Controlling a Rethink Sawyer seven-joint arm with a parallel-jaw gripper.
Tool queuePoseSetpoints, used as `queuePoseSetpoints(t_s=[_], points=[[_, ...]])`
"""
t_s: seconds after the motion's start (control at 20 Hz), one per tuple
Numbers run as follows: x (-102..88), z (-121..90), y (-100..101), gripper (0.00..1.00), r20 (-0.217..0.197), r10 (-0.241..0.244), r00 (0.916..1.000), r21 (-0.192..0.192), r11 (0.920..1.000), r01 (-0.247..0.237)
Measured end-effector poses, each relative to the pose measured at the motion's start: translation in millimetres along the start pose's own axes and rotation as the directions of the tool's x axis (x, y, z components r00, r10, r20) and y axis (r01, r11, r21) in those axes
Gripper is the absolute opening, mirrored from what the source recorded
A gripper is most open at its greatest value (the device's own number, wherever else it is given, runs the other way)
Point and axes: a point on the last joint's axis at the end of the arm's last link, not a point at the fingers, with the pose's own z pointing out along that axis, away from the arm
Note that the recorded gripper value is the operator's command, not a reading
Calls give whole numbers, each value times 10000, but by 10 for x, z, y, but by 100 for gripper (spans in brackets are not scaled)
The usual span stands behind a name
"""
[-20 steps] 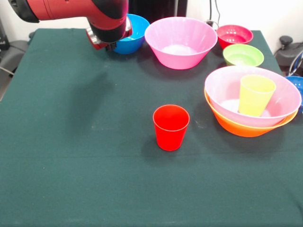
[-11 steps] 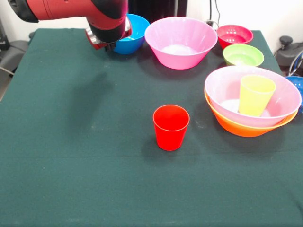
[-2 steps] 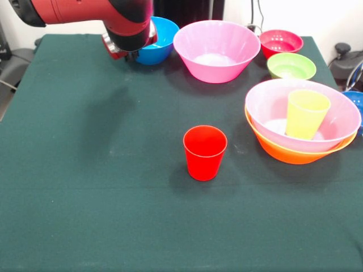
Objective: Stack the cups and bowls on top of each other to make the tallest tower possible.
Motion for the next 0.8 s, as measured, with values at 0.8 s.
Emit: queuePoseSetpoints(t_s=[0.8], points=[[75, 0, -120, 100, 146, 197, 9997, -159, 9997, -195]])
